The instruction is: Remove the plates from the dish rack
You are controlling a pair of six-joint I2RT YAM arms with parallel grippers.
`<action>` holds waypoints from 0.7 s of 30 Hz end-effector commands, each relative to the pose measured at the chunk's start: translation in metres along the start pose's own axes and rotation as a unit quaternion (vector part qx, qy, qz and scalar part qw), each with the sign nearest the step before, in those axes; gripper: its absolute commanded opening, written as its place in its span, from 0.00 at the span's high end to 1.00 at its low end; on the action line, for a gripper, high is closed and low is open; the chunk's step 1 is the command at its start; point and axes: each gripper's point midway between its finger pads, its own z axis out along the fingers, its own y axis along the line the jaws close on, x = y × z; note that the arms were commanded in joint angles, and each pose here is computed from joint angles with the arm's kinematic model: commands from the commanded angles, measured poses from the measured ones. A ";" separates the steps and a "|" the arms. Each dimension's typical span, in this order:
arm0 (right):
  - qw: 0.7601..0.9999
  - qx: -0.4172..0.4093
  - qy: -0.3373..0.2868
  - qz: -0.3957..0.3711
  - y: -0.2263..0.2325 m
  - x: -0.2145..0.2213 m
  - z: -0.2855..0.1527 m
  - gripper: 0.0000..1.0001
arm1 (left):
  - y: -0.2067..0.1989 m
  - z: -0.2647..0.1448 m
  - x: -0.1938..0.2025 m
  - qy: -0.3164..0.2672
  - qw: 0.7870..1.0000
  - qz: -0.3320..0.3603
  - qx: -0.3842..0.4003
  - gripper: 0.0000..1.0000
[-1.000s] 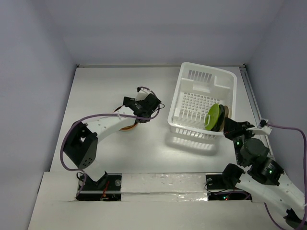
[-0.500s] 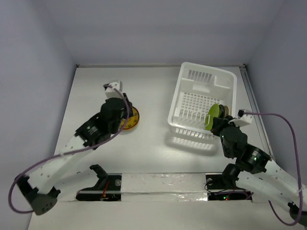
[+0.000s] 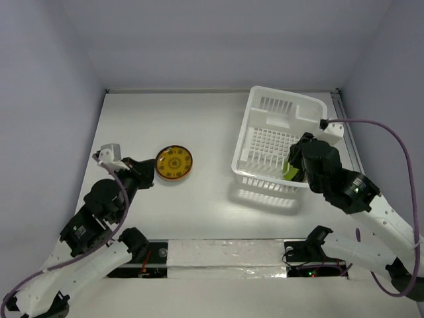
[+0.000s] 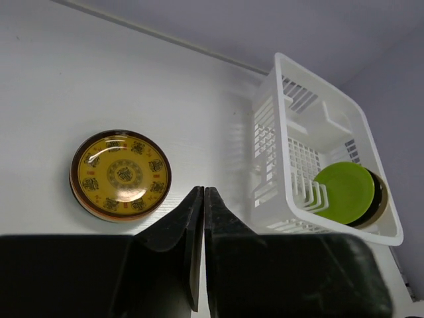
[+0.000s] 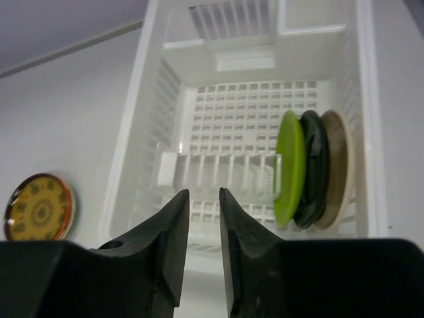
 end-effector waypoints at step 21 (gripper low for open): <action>0.975 0.146 0.137 -0.099 -0.071 0.040 0.100 0.66 | 0.014 -0.036 -0.026 -0.077 0.995 -0.060 0.032 0.61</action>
